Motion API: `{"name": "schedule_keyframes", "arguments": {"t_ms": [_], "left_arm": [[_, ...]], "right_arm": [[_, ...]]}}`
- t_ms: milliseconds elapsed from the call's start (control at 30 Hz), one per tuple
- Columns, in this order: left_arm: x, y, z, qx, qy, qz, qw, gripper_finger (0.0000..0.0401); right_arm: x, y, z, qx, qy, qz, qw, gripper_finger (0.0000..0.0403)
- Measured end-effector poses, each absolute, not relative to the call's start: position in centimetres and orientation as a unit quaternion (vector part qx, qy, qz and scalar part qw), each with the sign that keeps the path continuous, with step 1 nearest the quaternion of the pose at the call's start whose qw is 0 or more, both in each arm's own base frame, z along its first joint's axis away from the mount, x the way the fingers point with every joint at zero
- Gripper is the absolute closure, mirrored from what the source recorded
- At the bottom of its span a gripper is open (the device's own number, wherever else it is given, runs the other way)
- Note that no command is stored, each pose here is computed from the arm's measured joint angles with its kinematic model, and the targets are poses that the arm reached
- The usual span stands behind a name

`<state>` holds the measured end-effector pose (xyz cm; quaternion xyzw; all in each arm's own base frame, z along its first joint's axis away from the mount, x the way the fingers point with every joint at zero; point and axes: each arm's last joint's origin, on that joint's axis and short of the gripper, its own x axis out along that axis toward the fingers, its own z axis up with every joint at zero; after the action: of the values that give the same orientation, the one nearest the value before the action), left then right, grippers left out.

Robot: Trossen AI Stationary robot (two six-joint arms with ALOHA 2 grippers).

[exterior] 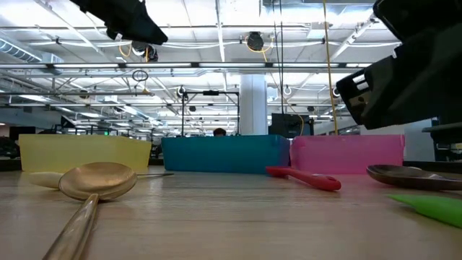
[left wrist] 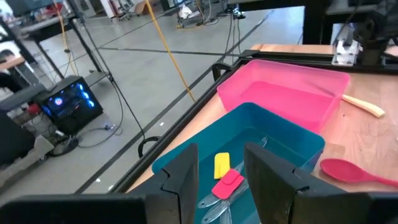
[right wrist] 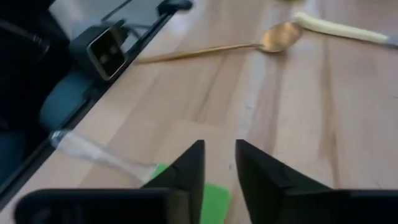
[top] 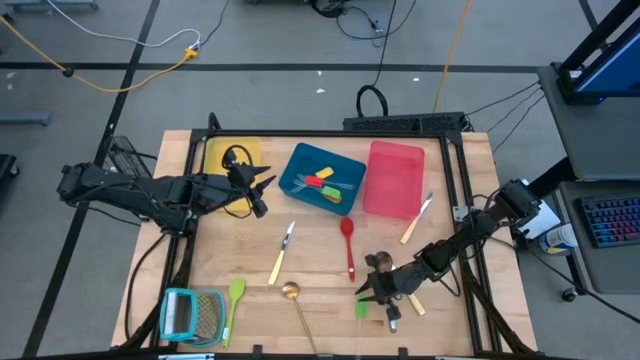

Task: Pick & Place Kitchen Items
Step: Put the green spatula into the blue bin

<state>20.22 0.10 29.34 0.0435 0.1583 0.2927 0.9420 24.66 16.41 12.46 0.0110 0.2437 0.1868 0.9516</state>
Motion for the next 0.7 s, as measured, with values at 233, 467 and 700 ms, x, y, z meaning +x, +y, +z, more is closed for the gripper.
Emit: {"name": "schedule_keyframes", "arguments": {"t_ms": [233,467,700], "left_arm": [[20.2,0.8,29.3,-0.001,0.146,0.313,0.938,0.0267],[20.4,0.9,29.2,-0.027,0.152,0.261,0.953,0.0267],[20.4,0.9,29.2,-0.035,0.155,0.237,0.958,0.0267]], "right_arm": [[24.1,16.3,11.5,-0.061,0.287,0.238,0.926,0.0239],[24.8,14.7,11.1,-0.098,0.302,0.28,0.906,0.0174],[26.1,13.6,10.2,-0.119,0.259,0.356,0.89,0.0141]]}}
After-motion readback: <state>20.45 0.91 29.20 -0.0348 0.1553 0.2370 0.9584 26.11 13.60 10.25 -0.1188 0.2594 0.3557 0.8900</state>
